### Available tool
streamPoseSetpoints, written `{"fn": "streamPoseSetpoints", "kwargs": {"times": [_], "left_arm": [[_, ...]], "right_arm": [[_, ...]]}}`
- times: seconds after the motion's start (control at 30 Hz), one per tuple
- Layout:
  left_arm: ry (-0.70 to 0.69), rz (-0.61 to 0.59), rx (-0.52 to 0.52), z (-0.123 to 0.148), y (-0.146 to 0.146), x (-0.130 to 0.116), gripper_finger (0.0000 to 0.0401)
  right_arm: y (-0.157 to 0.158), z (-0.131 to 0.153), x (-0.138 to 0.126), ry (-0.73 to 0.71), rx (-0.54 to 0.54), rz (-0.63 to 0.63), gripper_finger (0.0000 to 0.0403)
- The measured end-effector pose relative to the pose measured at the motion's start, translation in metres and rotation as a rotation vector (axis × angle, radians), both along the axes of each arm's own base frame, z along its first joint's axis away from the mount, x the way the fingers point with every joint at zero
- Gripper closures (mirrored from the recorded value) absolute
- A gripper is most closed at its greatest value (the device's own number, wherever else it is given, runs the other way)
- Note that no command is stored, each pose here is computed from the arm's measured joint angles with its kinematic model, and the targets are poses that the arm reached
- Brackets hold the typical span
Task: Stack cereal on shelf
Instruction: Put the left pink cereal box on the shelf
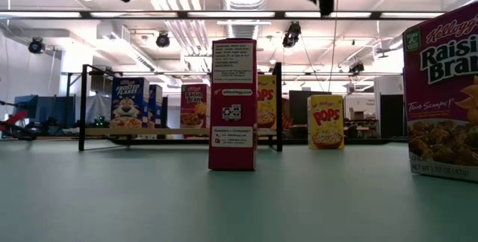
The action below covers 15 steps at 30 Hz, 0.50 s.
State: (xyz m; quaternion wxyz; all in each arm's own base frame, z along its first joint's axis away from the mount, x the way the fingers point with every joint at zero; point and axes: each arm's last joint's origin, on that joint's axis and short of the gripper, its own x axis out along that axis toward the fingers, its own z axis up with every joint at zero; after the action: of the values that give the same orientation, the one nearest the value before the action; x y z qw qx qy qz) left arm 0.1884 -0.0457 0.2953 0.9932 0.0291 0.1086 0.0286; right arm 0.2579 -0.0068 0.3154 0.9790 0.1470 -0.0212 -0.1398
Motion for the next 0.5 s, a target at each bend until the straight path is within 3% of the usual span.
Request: {"fn": "streamPoseSetpoints", "kwargs": {"times": [0.23,0.5], "left_arm": [[0.032,-0.036,-0.058,-0.028,-0.011,-0.004,0.0401],[0.055,-0.030,-0.092,-0.031,-0.012,-0.005,0.0401]], "right_arm": [[0.026,0.018,0.033,0.245,0.113,0.196,0.0207],[0.048,0.017,0.064,0.652,0.360,0.122,0.0207]]}}
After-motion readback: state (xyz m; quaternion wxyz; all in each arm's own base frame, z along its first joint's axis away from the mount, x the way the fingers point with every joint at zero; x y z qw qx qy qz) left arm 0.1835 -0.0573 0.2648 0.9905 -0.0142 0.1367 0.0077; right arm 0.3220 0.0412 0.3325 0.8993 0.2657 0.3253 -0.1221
